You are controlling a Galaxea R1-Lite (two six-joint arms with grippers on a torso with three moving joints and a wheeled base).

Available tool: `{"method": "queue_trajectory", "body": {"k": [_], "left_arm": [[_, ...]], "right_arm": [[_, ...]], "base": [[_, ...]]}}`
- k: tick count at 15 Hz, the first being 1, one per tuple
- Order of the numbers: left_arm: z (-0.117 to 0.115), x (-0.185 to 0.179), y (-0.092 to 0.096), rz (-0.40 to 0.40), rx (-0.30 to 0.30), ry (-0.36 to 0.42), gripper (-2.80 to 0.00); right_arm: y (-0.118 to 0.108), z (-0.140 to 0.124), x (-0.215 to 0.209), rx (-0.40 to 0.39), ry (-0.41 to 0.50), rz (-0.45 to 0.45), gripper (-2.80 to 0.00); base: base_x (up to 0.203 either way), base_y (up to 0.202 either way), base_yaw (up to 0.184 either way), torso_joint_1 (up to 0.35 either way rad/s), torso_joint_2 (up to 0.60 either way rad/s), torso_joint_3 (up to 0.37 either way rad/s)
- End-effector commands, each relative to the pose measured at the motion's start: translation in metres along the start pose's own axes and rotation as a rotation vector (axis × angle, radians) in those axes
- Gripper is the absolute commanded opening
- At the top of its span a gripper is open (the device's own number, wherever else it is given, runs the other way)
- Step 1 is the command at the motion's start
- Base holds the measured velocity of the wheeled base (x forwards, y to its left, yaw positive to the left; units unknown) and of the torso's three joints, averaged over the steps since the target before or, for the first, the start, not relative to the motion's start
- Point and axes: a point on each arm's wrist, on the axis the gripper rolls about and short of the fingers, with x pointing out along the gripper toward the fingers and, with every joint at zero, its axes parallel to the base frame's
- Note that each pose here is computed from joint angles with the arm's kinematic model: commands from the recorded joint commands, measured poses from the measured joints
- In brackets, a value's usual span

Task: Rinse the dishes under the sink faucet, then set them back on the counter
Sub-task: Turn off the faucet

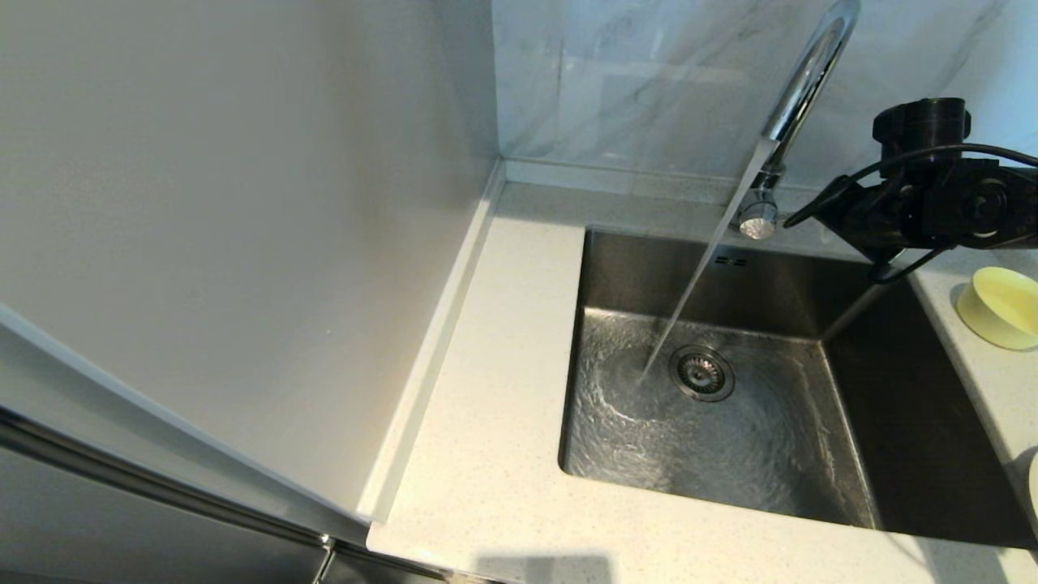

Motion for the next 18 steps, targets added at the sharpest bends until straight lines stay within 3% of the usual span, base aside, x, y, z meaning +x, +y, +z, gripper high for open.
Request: {"method": "queue_trajectory", "body": {"k": [1,18], "left_arm": [[0.000,0.000,0.000,0.002,0.000,0.000,-2.80],[0.000,0.000,0.000,0.000,0.000,0.000,-2.80]], "right_arm": [[0.005,-0.001,-0.005,0.001,0.002,0.015,-2.80],[0.024,0.008,0.003,0.019,-0.062,0.059,-2.80]], "base": [[0.000,0.000,0.000,0.000,0.00,0.000],[0.000,0.000,0.000,0.000,0.00,0.000]]}}
